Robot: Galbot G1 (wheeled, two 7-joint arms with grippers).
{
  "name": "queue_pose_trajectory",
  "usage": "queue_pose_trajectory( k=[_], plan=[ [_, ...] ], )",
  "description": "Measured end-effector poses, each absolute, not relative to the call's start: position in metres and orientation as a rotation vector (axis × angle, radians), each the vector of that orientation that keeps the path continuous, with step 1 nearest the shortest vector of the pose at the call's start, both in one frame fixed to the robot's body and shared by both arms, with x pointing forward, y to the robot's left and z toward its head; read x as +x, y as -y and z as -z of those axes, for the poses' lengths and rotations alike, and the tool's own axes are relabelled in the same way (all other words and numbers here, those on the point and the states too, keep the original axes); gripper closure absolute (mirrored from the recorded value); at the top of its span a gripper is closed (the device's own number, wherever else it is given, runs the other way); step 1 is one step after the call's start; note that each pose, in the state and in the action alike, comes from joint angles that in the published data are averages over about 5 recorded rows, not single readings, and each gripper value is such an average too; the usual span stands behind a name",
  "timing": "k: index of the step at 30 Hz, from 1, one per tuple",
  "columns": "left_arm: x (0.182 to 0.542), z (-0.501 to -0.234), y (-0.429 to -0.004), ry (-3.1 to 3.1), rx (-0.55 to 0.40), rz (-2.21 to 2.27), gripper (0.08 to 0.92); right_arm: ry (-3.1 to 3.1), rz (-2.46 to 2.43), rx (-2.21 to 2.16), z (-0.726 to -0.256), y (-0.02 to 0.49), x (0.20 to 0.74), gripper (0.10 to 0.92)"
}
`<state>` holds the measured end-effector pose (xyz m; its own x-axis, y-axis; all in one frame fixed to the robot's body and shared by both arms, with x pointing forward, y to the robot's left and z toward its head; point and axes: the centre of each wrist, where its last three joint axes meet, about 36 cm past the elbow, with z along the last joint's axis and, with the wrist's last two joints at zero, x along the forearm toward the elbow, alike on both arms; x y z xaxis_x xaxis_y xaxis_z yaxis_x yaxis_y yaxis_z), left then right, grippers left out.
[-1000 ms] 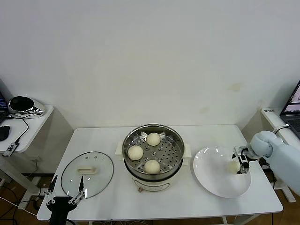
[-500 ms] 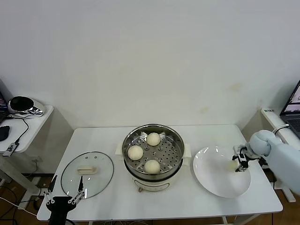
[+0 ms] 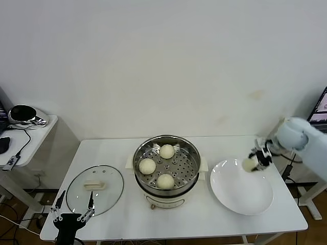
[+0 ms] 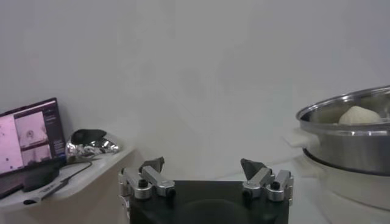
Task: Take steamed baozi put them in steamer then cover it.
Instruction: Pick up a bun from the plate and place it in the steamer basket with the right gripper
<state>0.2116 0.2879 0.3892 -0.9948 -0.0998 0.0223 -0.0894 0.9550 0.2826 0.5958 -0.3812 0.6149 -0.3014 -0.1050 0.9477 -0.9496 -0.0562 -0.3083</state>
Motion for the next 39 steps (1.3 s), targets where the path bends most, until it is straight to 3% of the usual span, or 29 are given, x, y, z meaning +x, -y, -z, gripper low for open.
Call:
queue_pose_trajectory(
  k=[7,13,26,39],
  plan=[
    [0.216,-0.388,-0.285,3.079,0.133,0.433,0.177,1.543,-1.499,1.260,-0.689,0.314,0.594,0.455],
    [0.218,-0.386,-0.285,3.080,0.141,0.423,0.177,1.561,-1.473,1.342,-0.712,0.255,0.592,0.454],
    [0.216,-0.391,-0.285,3.090,0.170,0.413,0.177,1.482,-1.391,1.395,-0.673,0.164,0.597,0.445],
    [0.215,-0.394,-0.281,3.105,0.171,0.402,0.177,1.409,-1.387,1.359,-0.624,0.124,0.611,0.445]
  ],
)
